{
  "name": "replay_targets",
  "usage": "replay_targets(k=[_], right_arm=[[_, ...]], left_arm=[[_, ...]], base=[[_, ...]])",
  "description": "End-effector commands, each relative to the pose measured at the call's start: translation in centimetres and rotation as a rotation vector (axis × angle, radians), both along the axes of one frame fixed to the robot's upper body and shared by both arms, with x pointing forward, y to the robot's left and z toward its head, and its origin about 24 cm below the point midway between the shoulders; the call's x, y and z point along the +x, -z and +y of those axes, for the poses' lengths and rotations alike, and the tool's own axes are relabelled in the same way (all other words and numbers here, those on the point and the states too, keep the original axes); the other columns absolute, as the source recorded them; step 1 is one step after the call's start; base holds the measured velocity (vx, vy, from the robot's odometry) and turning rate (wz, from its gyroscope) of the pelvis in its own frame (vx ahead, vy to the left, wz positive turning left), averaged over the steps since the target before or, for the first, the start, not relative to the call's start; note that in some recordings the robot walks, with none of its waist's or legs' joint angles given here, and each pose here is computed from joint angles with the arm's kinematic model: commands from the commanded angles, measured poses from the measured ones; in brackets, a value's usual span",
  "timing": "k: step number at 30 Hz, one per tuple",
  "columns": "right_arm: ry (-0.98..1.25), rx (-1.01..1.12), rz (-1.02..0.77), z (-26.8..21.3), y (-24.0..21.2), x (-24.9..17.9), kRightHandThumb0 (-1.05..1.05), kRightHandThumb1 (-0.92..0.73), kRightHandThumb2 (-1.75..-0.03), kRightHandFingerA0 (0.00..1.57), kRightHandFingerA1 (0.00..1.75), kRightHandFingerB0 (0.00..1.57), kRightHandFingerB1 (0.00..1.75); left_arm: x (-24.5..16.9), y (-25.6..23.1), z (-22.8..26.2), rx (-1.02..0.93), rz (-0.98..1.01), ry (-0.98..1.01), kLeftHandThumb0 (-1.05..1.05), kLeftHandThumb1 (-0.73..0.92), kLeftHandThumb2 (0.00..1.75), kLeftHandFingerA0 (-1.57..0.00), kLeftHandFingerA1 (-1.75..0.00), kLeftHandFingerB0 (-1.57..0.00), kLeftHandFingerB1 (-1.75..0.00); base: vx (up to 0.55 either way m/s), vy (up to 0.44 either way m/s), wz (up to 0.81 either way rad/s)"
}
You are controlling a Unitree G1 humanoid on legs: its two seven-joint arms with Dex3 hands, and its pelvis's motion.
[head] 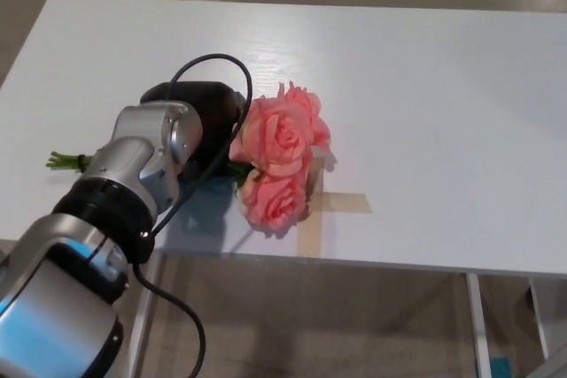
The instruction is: Use the left hand to pick up the rose and passes it to a human.
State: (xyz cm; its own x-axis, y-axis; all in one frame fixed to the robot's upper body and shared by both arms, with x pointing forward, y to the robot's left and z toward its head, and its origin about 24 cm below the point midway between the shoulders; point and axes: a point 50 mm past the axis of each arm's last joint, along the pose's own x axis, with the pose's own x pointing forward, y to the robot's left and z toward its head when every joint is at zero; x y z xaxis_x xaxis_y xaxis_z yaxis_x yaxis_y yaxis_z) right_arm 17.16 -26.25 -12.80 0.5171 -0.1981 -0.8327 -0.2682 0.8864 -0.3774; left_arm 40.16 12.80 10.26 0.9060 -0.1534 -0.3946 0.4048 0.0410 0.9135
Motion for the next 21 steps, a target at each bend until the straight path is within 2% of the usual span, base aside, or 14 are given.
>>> replay_targets(k=[1,4,6,11,14,17,18,21], right_arm=[[0.006,0.007,0.025,-0.4,0.0,-0.3,-0.44,-0.65,-0.59,0.70,0.47,0.60,0.42],[0.005,0.005,0.023,-0.4,0.0,-0.2,-0.44,-0.64,-0.60,0.70,0.47,0.60,0.42],[0.005,0.007,0.024,-0.4,0.0,-0.3,-0.44,-0.65,-0.60,0.70,0.47,0.60,0.42],[-0.001,0.004,0.016,-0.3,-0.2,0.4,-0.44,-0.65,-0.60,0.70,0.47,0.60,0.42],[-0.002,0.002,-0.014,-0.4,-1.0,1.8,-0.44,-0.65,-0.60,0.70,0.47,0.60,0.42],[-0.002,0.005,0.025,-0.4,-0.2,0.2,-0.44,-0.66,-0.60,0.70,0.47,0.60,0.42],[-0.003,0.005,0.019,-0.3,-0.3,0.5,-0.44,-0.66,-0.60,0.71,0.47,0.61,0.42],[0.000,0.004,0.042,-0.4,0.1,-0.5,-0.44,-0.66,-0.60,0.70,0.47,0.61,0.42]], left_arm=[[-1.4,3.5,0.5,0.007,0.067,0.007,-0.19,0.65,0.59,-0.83,-1.05,-0.46,-0.38],[-1.3,3.4,0.4,-0.015,0.040,0.000,-0.20,0.66,0.59,-0.87,-1.04,-0.44,-0.38],[-1.4,3.5,0.4,-0.043,0.017,-0.001,-0.21,0.65,0.59,-0.81,-1.16,-0.42,-0.37],[-1.1,2.8,0.3,-0.085,-0.056,0.001,-0.20,0.66,0.61,-0.74,-1.29,-0.45,-0.38],[-0.4,1.3,0.2,-0.109,-0.124,-0.002,-0.20,0.69,0.62,-0.72,-1.31,-0.52,-0.40],[-0.9,2.2,0.2,-0.148,-0.154,0.007,-0.22,0.72,0.63,-0.70,-1.35,-0.61,-0.43],[-0.7,1.5,0.2,-0.161,-0.187,0.007,-0.24,0.75,0.64,-0.70,-1.40,-0.74,-0.48],[-0.9,1.4,0.3,-0.212,-0.225,0.007,-0.25,0.74,0.65,-0.72,-1.44,-0.81,-0.53]], base=[[0.00,0.000,0.00],[0.00,0.000,0.00],[0.00,0.000,0.00],[0.00,0.000,0.00],[0.00,0.000,0.00],[0.00,0.000,0.00],[0.00,0.000,0.00],[0.00,0.000,0.00]])
